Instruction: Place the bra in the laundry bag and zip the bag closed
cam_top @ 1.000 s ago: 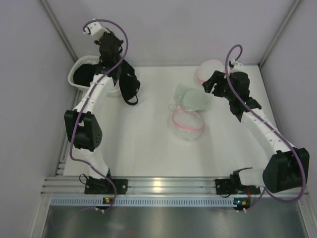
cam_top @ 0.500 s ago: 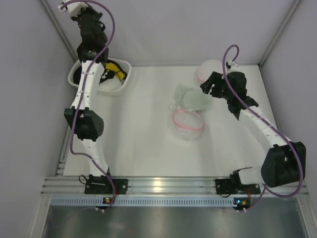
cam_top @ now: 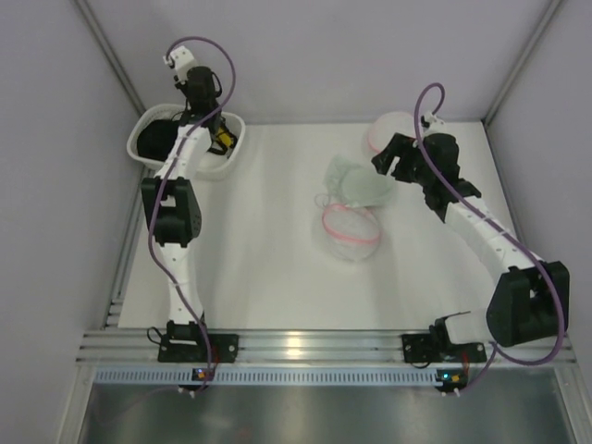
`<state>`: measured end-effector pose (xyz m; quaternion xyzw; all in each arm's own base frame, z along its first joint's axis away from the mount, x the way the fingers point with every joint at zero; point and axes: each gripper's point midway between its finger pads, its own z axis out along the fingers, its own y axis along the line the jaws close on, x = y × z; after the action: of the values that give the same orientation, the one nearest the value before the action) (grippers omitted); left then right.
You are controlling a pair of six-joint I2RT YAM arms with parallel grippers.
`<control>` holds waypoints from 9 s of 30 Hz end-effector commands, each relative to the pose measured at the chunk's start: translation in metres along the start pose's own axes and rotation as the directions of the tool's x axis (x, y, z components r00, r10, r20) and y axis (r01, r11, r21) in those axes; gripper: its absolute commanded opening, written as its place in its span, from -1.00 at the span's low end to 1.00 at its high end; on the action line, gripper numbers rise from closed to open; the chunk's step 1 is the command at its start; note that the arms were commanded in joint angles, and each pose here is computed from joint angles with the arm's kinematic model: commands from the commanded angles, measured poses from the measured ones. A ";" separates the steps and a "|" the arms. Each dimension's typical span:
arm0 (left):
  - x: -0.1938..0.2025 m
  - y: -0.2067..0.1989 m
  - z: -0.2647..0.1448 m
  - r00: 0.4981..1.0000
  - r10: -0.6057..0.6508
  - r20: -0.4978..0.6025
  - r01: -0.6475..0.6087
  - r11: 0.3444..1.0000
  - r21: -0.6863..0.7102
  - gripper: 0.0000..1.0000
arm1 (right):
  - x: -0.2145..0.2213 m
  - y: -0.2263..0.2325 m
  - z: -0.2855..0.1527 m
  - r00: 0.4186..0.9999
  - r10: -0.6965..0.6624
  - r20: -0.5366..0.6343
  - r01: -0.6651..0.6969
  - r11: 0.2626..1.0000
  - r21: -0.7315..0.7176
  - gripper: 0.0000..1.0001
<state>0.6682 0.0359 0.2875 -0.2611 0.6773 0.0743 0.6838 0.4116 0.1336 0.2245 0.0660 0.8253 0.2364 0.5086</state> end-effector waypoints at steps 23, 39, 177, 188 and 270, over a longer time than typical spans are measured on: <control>-0.048 -0.127 -0.236 0.954 0.133 -0.270 0.026 0.858 0.513 0.97 | 0.026 -0.060 0.078 0.988 0.103 -0.115 -0.081 0.980 0.181 0.58; 0.141 -0.212 -0.305 0.763 0.231 -0.604 0.330 0.664 0.671 0.86 | 0.080 -0.099 0.086 0.964 0.115 -0.239 -0.040 0.953 0.300 0.23; -0.024 -0.097 -0.430 0.918 0.394 0.045 -0.017 -0.075 0.997 0.96 | -0.032 0.233 -0.074 0.543 -0.649 0.533 0.784 0.165 -0.598 -1.00; 0.016 -0.120 -0.408 0.890 0.456 -0.002 0.038 -0.070 0.997 0.19 | -0.036 0.238 -0.096 0.527 -0.633 0.567 0.793 0.128 -0.595 -1.00; -0.022 0.010 -0.366 0.944 0.215 -0.250 -0.058 0.854 0.518 -1.00 | 0.127 0.093 -0.071 0.720 -0.692 -0.049 0.647 0.696 -0.311 0.40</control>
<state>0.3322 -0.1197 0.3243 -0.0253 0.7895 -0.1003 0.6049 0.2704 0.2263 0.1429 -0.3327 0.8173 0.1377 0.4499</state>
